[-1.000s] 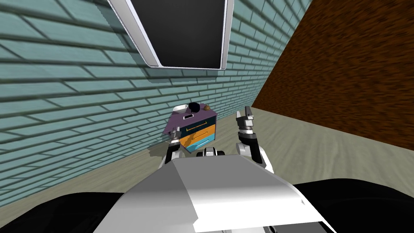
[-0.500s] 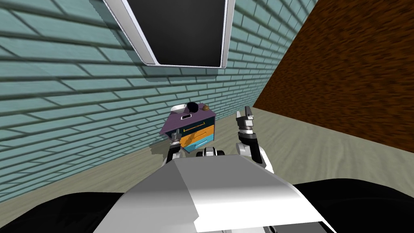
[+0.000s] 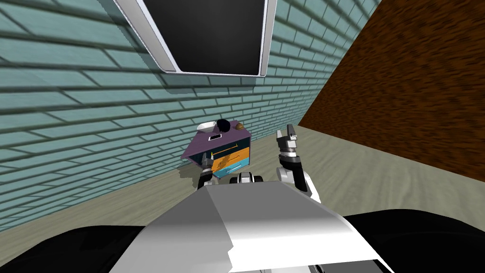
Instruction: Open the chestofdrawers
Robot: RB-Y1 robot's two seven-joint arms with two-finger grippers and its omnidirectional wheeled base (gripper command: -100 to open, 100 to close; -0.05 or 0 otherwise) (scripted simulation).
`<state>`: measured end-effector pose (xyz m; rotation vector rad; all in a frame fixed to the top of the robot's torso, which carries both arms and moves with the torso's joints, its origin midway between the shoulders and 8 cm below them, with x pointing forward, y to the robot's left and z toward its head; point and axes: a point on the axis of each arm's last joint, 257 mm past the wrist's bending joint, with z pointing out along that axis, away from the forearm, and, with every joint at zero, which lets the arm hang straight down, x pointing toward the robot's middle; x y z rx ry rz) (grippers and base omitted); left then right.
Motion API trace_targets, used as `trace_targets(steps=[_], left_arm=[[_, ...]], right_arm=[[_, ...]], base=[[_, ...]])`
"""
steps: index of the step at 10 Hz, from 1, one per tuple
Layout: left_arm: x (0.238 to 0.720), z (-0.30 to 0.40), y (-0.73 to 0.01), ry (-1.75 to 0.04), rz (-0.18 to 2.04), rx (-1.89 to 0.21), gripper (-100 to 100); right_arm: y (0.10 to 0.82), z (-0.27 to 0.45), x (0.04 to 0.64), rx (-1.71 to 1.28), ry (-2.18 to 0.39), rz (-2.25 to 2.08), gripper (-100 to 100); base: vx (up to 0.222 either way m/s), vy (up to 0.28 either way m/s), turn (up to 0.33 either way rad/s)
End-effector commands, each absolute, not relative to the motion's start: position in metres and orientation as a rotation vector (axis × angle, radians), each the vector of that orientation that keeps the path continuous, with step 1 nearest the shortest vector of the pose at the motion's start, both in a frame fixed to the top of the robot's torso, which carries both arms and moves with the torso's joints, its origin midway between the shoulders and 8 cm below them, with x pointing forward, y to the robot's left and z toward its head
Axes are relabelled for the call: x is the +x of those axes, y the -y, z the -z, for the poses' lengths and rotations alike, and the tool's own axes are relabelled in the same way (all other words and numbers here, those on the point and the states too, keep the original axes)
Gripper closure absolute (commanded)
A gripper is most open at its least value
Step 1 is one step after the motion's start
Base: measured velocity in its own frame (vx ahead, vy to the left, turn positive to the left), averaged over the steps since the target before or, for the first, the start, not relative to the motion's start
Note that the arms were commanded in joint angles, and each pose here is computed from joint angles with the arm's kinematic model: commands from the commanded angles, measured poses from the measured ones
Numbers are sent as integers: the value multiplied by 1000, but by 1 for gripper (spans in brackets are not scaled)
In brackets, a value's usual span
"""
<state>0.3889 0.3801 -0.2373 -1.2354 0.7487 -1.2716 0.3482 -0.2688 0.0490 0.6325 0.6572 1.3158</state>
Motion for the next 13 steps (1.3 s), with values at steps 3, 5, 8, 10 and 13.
trace_targets(steps=[3,5,8,10,13], left_arm=[[381,268,-376,-680,1265,-1336,-100],[384,257,-381,-688,1264,-1325,-100],[383,261,-379,-687,1264,-1325,100],[383,254,-380,-678,1271,-1307,100],[378,251,-381,-693,1268,-1321,100]], right_arm=[[269,-49,348,632,-657,-1316,0],[269,-49,348,632,-657,-1316,0],[269,-49,348,632,-657,-1316,0],[269,-49,348,632,-657,-1316,0],[269,-49,348,632,-657,-1316,0]], base=[[11,-65,36],[28,-16,1],[34,10,1],[-60,-10,10],[-142,-71,16]])
